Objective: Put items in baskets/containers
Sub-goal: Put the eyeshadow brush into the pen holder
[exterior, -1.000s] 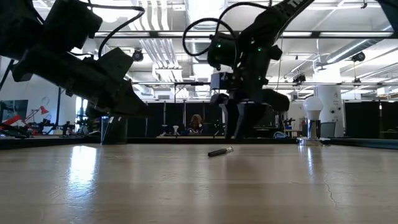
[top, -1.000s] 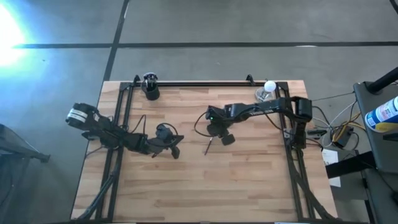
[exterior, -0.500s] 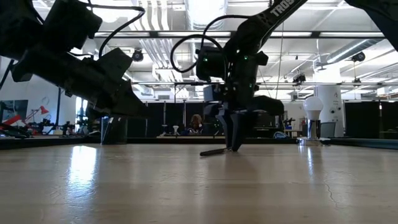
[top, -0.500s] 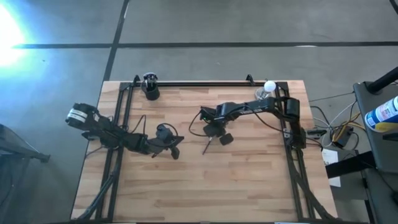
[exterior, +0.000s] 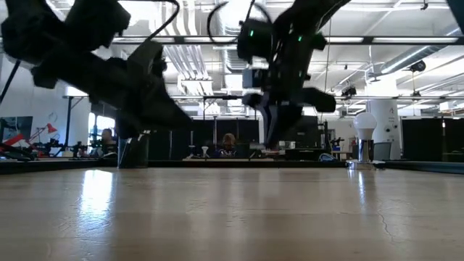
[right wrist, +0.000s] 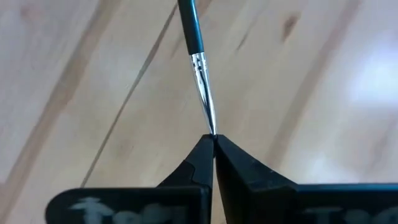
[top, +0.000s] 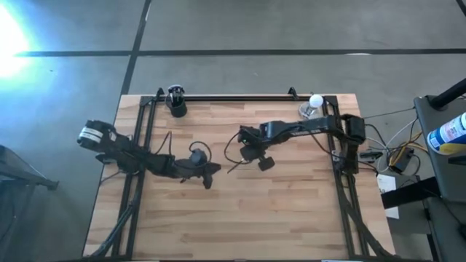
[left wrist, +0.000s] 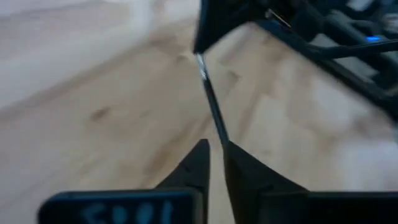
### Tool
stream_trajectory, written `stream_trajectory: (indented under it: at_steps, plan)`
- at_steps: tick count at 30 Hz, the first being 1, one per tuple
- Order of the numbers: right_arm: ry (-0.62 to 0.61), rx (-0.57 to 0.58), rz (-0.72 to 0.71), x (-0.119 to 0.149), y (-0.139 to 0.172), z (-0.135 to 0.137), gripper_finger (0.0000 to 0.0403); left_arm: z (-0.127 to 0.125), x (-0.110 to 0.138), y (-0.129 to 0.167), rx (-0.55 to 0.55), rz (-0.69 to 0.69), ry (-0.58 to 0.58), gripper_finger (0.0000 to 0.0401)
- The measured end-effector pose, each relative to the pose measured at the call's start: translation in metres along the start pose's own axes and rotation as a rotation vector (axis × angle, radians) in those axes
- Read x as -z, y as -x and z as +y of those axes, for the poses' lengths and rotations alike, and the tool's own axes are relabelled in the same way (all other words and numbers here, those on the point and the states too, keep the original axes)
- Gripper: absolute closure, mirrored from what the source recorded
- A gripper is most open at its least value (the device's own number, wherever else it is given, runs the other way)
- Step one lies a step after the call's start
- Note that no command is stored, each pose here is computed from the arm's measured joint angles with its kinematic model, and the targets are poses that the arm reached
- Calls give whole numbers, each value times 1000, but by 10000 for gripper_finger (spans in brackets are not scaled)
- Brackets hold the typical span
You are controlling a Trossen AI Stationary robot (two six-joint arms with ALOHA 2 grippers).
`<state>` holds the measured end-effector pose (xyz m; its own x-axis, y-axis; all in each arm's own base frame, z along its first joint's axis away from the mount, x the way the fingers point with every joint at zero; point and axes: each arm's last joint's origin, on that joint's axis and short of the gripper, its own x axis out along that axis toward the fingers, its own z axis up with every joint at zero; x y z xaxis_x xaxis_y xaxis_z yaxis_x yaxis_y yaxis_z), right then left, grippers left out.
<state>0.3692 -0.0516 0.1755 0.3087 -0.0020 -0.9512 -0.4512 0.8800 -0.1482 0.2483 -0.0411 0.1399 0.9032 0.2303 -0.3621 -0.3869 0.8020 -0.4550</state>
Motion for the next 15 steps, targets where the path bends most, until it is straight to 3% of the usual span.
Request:
stream_trajectory:
  at_steps: [8, 15]
  plan:
    - [141, 219, -9, -25, 44, 32, 394, -7, -36, -21, 180, 102, 49, 281]
    - [312, 382, 6, -46, 51, 60, 394, -14, -67, -32, 263, 115, 31, 260]
